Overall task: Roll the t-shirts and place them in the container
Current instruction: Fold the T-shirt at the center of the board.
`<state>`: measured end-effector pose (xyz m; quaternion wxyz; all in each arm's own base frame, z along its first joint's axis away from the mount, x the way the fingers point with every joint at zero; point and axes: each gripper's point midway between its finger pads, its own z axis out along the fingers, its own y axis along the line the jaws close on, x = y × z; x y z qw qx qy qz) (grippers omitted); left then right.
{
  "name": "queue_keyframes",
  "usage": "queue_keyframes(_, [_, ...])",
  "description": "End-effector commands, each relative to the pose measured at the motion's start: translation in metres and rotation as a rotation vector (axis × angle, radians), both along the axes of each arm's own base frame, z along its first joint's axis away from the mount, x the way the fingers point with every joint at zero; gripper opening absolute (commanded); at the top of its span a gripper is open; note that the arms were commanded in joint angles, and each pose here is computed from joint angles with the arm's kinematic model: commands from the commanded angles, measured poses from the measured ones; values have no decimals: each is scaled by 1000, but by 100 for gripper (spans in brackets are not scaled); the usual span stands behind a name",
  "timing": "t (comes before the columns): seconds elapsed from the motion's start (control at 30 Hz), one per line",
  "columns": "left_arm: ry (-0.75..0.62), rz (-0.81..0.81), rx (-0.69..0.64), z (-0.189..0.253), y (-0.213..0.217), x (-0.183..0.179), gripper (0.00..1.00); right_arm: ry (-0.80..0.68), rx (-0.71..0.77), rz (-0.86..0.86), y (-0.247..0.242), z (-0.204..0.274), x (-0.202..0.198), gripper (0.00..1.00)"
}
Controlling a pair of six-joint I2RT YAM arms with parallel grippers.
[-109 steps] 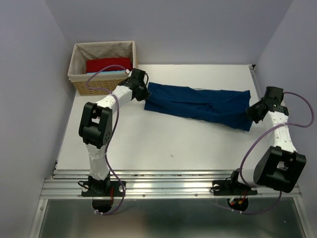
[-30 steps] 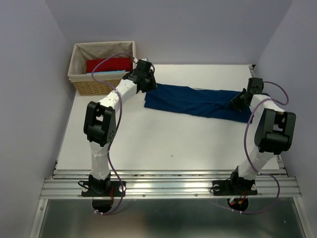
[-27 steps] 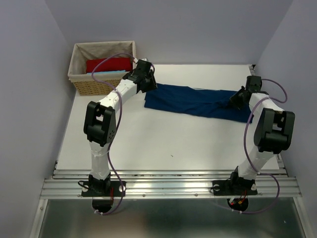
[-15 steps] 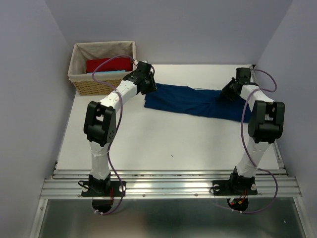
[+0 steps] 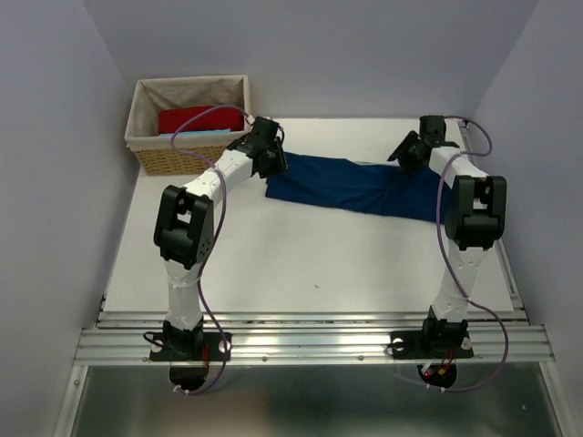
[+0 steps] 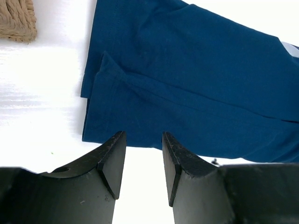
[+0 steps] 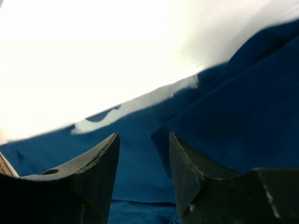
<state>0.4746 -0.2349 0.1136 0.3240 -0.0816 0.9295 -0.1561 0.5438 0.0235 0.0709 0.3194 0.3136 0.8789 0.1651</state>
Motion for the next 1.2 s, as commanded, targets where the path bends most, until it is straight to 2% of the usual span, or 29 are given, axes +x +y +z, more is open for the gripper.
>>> queue_keyframes(0.0, [-51,-29,-3,20,-6,2,48,-163,-78,-12,-12,64,24,52])
queue_keyframes(0.1, [-58,-40,2,22,-9,7,48,-166,-91,-38,-22,71,16,52])
queue_keyframes(0.2, [-71,-59,10,26,-15,12,47,-175,-112,-106,-48,84,2,46])
queue_keyframes(0.27, [-86,-74,15,28,-20,18,47,-145,-120,-145,-69,74,-12,25])
queue_keyframes(0.4, [-86,-92,35,19,-27,34,46,-85,-110,-145,-81,50,-24,13])
queue_keyframes(0.57, [-72,-93,60,0,-32,51,45,-41,-117,-140,-83,32,-18,12])
queue_keyframes(0.67, [-64,-94,82,-14,-32,57,45,-46,-122,-147,-87,30,-1,12])
queue_keyframes(0.93, [19,-111,140,-60,-26,49,45,44,-185,-244,-133,-18,30,11])
queue_keyframes(1.1, [35,-119,167,-69,-21,45,45,52,-220,-238,-143,-17,51,12])
queue_keyframes(1.17, [47,-115,180,-74,-17,44,45,20,-219,-225,-142,-2,60,13])
